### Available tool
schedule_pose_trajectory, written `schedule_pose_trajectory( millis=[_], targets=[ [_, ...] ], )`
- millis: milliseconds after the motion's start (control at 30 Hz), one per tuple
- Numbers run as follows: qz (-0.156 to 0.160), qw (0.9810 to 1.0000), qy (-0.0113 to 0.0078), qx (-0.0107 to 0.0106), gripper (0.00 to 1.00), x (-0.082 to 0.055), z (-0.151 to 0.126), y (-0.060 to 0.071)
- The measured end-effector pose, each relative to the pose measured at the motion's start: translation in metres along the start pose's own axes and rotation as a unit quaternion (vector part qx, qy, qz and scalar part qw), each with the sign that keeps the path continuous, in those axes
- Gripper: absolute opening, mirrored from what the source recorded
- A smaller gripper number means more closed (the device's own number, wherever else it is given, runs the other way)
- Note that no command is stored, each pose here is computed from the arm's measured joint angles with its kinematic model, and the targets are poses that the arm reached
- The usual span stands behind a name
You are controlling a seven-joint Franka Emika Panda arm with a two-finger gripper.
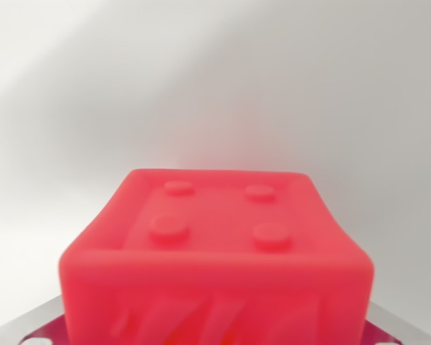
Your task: Destack cube
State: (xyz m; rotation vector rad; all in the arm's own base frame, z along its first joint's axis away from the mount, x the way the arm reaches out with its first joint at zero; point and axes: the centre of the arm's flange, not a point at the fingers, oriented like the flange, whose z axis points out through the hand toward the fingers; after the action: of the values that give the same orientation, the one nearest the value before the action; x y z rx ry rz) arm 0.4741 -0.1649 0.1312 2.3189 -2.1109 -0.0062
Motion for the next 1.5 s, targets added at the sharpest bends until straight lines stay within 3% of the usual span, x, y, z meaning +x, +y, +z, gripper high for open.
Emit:
schedule_pose_trajectory(
  millis=[600,633,1500],
  targets=[
    [0.000,1.0000,-0.0005,0.0002,0.00,0.000,0.016,0.000],
    [0.000,1.0000,-0.0005,0.0001,1.00,0.000,0.016,0.000],
    [0.000,1.0000,-0.0004,0.0006,1.00,0.000,0.016,0.000]
  ],
)
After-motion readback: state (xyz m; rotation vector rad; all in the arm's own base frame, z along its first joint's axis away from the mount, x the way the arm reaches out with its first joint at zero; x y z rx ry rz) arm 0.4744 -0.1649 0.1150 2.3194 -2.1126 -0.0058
